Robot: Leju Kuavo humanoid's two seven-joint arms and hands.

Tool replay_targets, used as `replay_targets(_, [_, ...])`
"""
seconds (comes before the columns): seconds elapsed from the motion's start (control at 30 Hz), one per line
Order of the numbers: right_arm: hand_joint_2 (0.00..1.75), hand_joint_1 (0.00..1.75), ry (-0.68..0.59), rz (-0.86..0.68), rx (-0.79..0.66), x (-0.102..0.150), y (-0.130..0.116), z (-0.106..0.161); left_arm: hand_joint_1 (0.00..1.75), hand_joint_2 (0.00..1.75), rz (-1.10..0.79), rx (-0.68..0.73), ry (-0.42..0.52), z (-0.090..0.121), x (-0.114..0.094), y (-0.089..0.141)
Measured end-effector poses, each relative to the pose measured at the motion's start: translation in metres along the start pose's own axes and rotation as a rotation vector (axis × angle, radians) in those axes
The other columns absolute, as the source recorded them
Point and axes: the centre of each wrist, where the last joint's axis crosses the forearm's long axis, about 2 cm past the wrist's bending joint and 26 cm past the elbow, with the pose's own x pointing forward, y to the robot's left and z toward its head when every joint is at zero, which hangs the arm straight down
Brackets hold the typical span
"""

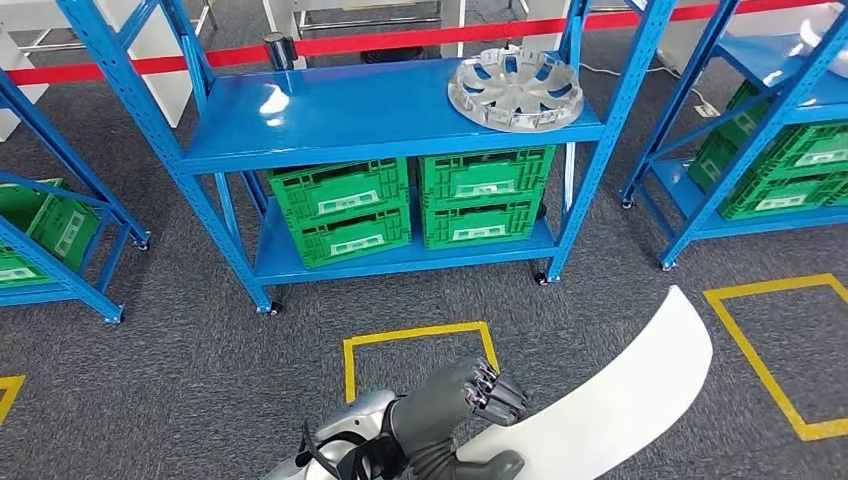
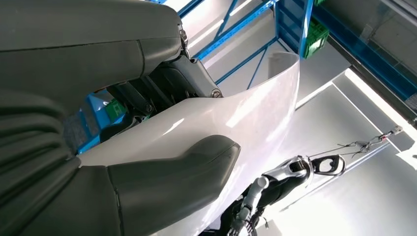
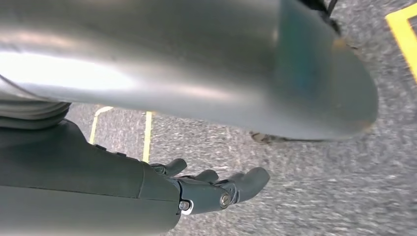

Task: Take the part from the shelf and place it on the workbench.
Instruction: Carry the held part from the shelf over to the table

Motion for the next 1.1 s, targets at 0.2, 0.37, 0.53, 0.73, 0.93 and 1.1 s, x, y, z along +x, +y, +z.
replay_targets(0.2, [0.0,0.0,0.0,0.002,-0.001,-0.0002,-0.0001,0.0,1.75,1.75,0.0,-0.003,0.008,0.0024,-0.0012,-0.0004])
replay_targets(0.37, [0.0,0.0,0.001,0.002,-0.002,-0.0003,-0.0002,0.0,1.75,1.75,0.0,0.0,0.003,-0.0004,-0.0006,-0.0004])
replay_targets(0.53, [0.0,0.0,0.003,0.002,-0.001,-0.0014,-0.0003,0.0002,1.75,1.75,0.001,0.002,0.001,-0.0021,-0.0003,-0.0008])
replay_targets(0.73, [0.0,0.0,0.0,0.001,-0.001,0.0,-0.0003,0.0,1.75,1.75,0.003,-0.004,0.003,-0.0022,-0.0003,-0.0011])
replay_targets(0.93, [0.0,0.0,-0.005,0.001,0.001,0.0019,-0.0003,-0.0003,1.75,1.75,0.0,-0.008,-0.002,-0.0038,0.0,-0.0008])
replay_targets(1.1, [0.0,0.0,-0.002,-0.001,-0.007,0.0003,-0.0007,-0.0001,1.75,1.75,-0.001,-0.011,0.002,-0.002,-0.0003,-0.001])
